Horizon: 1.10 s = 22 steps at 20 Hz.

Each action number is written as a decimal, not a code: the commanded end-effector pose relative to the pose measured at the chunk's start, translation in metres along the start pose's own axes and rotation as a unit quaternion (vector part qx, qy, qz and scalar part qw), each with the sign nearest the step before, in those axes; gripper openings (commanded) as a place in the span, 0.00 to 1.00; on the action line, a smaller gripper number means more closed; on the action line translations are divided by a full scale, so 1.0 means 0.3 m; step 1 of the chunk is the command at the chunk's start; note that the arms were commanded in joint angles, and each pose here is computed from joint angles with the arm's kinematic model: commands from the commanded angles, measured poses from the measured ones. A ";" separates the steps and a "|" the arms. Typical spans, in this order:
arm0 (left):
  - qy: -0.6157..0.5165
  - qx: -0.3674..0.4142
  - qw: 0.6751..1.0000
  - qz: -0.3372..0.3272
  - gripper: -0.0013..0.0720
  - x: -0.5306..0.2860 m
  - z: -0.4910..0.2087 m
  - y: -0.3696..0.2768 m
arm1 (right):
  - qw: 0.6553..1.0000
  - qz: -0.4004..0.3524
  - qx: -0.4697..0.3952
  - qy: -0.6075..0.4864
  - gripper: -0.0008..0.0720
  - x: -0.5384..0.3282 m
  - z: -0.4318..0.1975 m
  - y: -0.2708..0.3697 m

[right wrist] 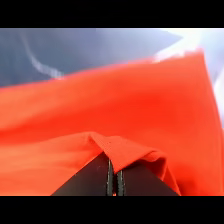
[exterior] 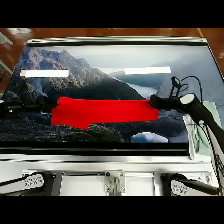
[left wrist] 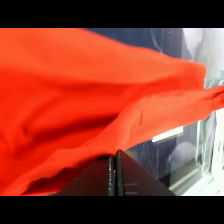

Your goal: Fold the shirts.

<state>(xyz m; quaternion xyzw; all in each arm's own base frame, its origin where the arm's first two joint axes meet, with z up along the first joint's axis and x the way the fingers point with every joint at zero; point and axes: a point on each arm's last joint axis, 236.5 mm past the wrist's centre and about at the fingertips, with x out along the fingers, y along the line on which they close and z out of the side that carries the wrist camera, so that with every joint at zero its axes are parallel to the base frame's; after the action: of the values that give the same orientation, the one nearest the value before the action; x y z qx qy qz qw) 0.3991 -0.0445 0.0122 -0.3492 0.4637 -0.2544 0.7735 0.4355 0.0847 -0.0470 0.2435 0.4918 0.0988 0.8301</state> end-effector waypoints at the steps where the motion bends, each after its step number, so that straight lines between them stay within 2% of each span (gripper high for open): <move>1: -0.011 -0.017 1.000 -0.021 0.09 0.072 0.125 0.048 | 1.000 -0.007 0.012 -0.007 0.09 0.078 0.059 -0.019; 8: -0.018 -0.059 0.998 -0.009 0.09 0.141 0.201 0.176 | 0.996 -0.085 0.026 0.026 0.09 0.105 0.000 -0.161; 15: 0.013 -0.077 0.997 -0.017 0.09 0.219 0.149 0.168 | 0.993 -0.088 0.046 0.068 0.10 0.099 -0.069 -0.161; 16: 0.018 -0.077 0.997 -0.021 0.14 0.220 0.143 0.159 | 0.993 -0.088 0.046 0.067 0.24 0.099 -0.068 -0.160; 17: 0.026 -0.077 0.996 -0.028 0.38 0.217 0.132 0.146 | 0.993 -0.088 0.047 0.067 0.67 0.093 -0.065 -0.163; 18: 0.035 -0.077 0.996 -0.038 0.61 0.209 0.120 0.132 | 0.993 -0.087 0.042 0.072 0.91 0.076 -0.067 -0.166; 19: 0.046 -0.075 0.995 -0.051 0.66 0.194 0.110 0.112 | 0.993 -0.088 0.033 0.074 0.92 0.046 -0.061 -0.176; 22: 0.070 -0.071 0.991 -0.084 0.63 0.136 0.101 0.061 | 0.990 -0.102 0.069 0.075 0.92 -0.052 -0.042 -0.261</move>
<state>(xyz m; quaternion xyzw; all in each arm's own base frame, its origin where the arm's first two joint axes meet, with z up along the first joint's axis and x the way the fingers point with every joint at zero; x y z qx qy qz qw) 0.4587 -0.0501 -0.0305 -0.4169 0.4933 -0.2739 0.7126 0.4244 0.0365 -0.0868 0.2287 0.5671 0.0120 0.7911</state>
